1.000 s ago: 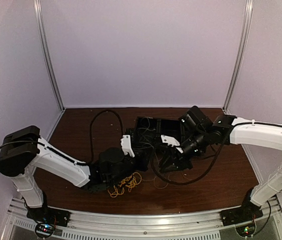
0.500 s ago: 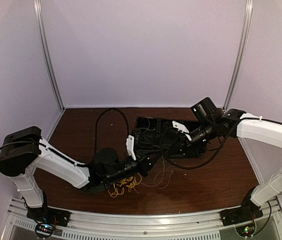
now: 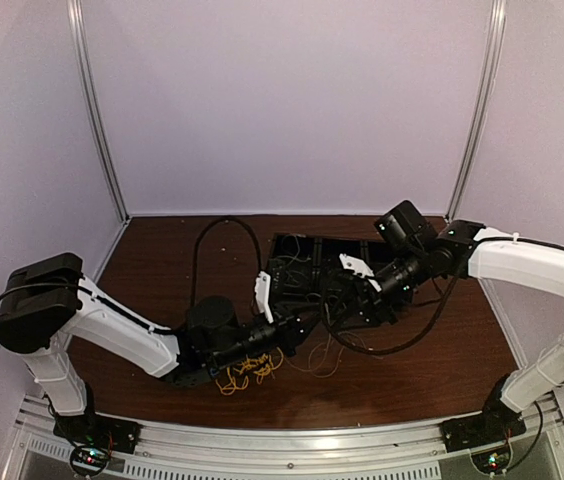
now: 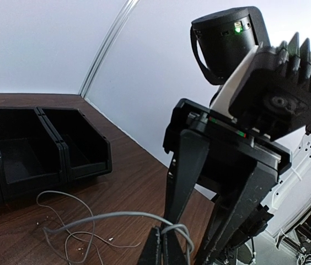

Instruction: Untangle the cables

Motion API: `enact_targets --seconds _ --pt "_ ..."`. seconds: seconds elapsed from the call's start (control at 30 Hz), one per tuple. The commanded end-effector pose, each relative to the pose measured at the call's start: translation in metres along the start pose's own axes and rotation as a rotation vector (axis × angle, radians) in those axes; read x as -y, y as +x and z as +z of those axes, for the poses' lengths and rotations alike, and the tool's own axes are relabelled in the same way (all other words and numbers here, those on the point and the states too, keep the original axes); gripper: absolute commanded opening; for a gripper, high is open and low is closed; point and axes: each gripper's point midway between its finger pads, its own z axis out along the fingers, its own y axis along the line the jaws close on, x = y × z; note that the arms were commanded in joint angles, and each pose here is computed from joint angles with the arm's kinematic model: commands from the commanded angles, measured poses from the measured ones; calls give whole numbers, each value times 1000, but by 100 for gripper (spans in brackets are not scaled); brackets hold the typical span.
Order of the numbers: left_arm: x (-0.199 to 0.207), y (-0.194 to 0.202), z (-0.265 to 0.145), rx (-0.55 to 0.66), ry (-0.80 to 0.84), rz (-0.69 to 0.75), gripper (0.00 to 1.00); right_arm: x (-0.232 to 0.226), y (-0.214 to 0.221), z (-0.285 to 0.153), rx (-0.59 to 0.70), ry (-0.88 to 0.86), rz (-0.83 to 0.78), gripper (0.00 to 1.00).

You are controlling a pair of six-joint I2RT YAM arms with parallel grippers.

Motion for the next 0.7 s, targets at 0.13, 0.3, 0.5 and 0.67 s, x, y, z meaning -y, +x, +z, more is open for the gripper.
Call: enact_targets --seconds 0.13,0.3,0.5,0.67 --pt "19 -25 2 74 62 8 0 13 -21 -6 51 75 -13 23" --pt "20 -25 1 75 63 3 0 14 -23 -6 59 78 -4 12" --pt "14 -24 1 75 38 0 0 11 -23 -9 54 79 -6 4" --pt "-7 -24 -4 85 -77 -27 0 5 -19 -13 35 81 -14 0"
